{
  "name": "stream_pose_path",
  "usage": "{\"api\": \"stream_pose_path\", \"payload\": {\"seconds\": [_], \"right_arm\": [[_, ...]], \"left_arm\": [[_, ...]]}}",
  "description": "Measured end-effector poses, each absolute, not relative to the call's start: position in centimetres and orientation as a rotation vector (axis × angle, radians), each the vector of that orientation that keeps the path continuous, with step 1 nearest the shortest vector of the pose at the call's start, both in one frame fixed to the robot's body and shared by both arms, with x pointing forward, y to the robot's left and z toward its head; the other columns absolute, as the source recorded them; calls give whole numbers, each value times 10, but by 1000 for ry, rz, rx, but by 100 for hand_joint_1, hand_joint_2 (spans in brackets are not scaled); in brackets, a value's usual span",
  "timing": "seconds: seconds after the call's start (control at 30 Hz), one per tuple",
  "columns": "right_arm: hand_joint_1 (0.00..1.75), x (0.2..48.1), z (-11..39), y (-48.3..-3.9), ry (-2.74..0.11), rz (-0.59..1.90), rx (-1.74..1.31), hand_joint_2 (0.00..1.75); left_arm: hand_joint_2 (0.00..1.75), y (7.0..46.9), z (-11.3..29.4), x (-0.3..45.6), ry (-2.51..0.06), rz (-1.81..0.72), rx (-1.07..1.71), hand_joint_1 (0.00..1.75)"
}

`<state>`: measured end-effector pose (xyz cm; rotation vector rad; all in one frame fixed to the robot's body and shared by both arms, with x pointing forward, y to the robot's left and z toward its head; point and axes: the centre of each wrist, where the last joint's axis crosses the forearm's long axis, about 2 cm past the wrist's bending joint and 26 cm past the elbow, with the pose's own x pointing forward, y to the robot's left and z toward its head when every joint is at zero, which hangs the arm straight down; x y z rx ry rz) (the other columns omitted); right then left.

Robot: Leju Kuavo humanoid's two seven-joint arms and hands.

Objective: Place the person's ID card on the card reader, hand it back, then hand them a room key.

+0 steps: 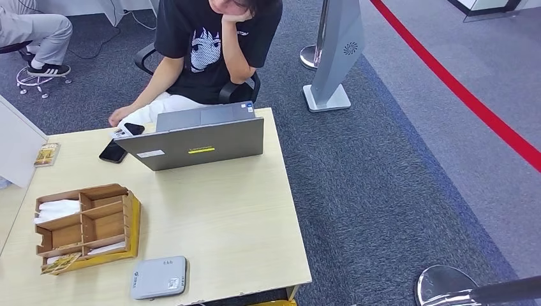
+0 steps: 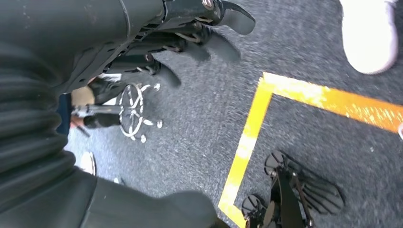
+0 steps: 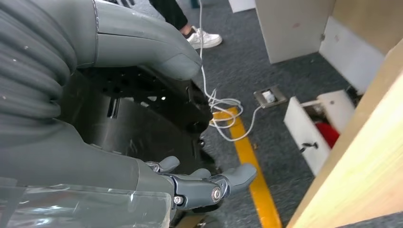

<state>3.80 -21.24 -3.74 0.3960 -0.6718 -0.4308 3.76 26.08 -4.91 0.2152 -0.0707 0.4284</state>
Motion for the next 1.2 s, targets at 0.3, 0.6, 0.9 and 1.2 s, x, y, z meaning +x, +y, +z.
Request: {"api": "stream_pose_path", "payload": {"seconds": [0.3,0.6,0.9,1.2], "right_arm": [[0,33,-62,-220,-565,-350,314,175],[0,34,-82,-238,-485,-245,218,175],[0,18,-99,-263,-367,-129,103,175],[0,9,-107,-284,-297,-50,15,175]], "left_arm": [[131,254,-69,38,-150,299,133,0],[0,256,-86,33,-211,193,69,0],[0,268,-99,22,-261,105,20,0],[175,282,-106,13,-303,64,-6,0]]}}
